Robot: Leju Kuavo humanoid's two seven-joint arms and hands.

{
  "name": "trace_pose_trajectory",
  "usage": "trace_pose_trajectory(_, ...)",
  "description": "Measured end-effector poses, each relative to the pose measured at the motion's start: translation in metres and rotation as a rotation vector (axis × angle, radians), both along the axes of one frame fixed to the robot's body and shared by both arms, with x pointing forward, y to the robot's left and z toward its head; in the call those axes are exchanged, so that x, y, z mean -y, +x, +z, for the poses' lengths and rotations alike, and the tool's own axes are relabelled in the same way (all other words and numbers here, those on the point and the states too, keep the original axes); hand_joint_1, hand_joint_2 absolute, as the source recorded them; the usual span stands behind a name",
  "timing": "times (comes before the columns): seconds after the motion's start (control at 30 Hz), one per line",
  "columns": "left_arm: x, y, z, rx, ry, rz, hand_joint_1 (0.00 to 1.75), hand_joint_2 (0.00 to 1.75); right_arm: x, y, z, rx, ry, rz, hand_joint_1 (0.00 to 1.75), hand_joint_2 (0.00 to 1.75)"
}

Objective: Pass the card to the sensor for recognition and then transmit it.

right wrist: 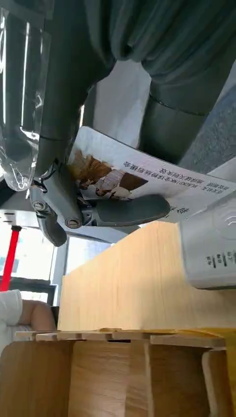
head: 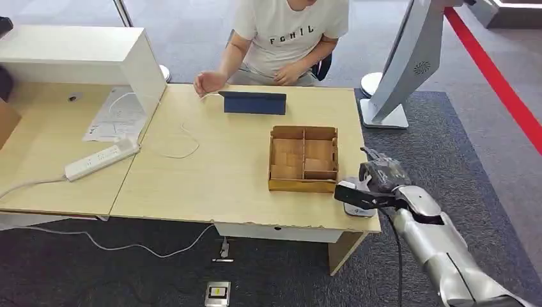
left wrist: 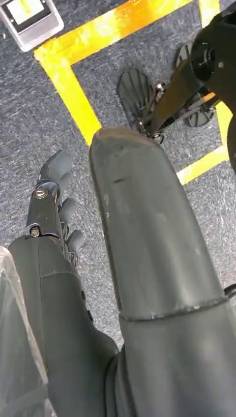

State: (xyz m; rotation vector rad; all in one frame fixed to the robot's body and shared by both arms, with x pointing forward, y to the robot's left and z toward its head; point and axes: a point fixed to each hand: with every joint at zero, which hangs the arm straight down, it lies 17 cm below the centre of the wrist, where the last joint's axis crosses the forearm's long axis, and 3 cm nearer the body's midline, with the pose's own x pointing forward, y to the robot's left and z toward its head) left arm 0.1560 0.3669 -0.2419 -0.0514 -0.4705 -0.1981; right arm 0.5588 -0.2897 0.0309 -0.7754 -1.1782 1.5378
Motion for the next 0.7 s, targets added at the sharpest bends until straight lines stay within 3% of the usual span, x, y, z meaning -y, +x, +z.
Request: trace_pose_trajectory(0.7, -0.002, -0.001, 0.000, 0.008, 0.012, 0.000, 0.00, 0.00, -0.001, -0.019, -0.025, -0.061, 0.069, -0.039, 1.75, 1.75)
